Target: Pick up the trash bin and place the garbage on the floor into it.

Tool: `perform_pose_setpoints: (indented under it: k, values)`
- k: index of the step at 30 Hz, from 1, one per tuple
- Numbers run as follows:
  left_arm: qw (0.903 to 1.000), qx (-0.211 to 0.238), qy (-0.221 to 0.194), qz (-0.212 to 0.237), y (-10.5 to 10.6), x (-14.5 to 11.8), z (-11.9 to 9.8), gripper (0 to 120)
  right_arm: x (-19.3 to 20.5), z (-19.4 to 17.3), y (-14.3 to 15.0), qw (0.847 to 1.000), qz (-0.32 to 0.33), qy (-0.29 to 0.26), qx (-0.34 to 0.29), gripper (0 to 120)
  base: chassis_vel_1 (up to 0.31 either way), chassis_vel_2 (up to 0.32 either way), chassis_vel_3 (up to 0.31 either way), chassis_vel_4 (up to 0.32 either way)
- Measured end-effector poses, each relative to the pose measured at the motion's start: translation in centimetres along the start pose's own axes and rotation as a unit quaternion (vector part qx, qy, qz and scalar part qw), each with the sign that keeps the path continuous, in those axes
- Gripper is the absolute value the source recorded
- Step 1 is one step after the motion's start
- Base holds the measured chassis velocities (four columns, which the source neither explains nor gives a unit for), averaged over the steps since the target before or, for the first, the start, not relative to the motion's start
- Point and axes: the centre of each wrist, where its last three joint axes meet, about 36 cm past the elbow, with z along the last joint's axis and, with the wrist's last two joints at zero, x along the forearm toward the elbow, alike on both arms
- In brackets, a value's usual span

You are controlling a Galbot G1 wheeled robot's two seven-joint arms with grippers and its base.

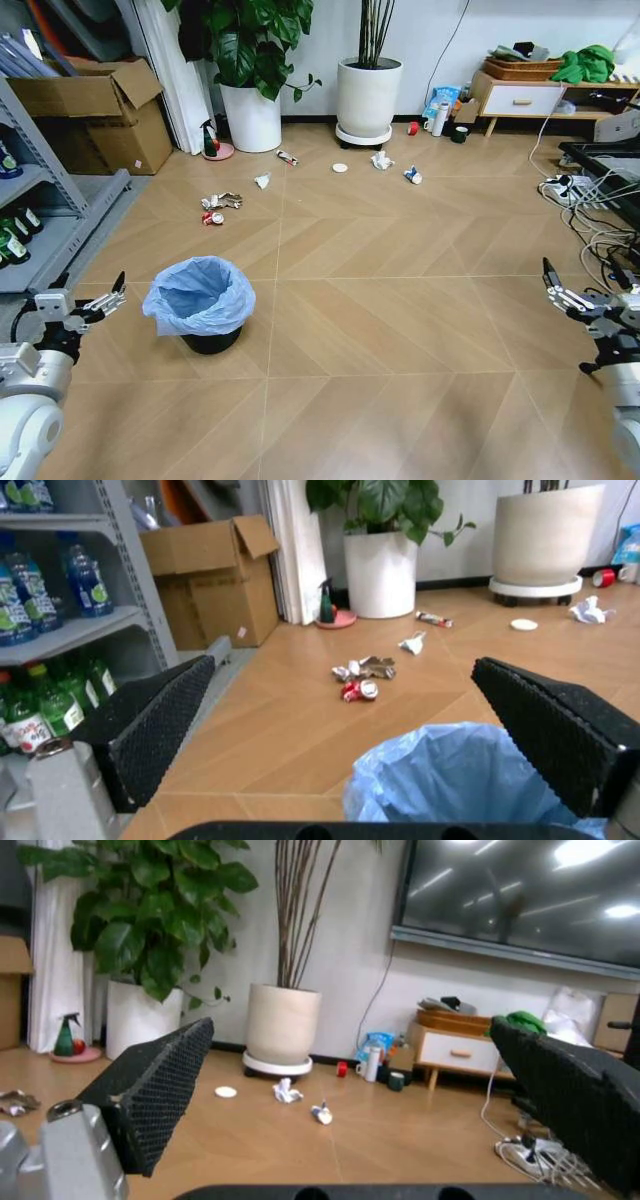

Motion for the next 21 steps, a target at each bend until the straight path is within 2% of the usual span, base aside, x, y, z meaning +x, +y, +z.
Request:
perform_pose_setpoints:
  k: [11, 13, 16, 17, 20, 21]
  values:
    - [0.9998, 0.013, -0.001, 0.012, -1.5, -0.3, 0.0, 100, -0.8, -0.5, 1.1, 1.000, -0.016, -0.015, -0.018, 100, 0.000, 0.000, 0.000, 0.000]
    - [0.9998, 0.014, 0.010, 0.010, -1.3, -0.5, 0.0, 100, -0.8, -0.5, 1.1, 1.000, -0.017, -0.014, -0.018, 100, 0.000, 0.000, 0.000, 0.000]
    - [0.9982, 0.018, 0.056, 0.010, -0.7, -1.4, 0.3, 100, -0.7, -0.4, 0.9, 1.000, -0.020, -0.011, -0.015, 100, 0.000, 0.000, 0.000, 0.000]
    - [0.9982, 0.018, 0.056, 0.010, -0.7, -1.4, 0.3, 100, -0.7, -0.4, 0.9, 1.000, -0.020, -0.011, -0.015, 100, 0.000, 0.000, 0.000, 0.000]
    - [0.9928, 0.055, 0.106, -0.003, -0.7, -2.5, 0.7, 100, -0.7, -0.2, 1.1, 1.000, -0.025, -0.009, -0.017, 100, 0.000, 0.000, 0.000, 0.000]
    - [0.9928, 0.055, 0.106, -0.003, -0.7, -2.5, 0.7, 100, -0.7, -0.2, 1.1, 1.000, -0.025, -0.009, -0.017, 100, 0.000, 0.000, 0.000, 0.000]
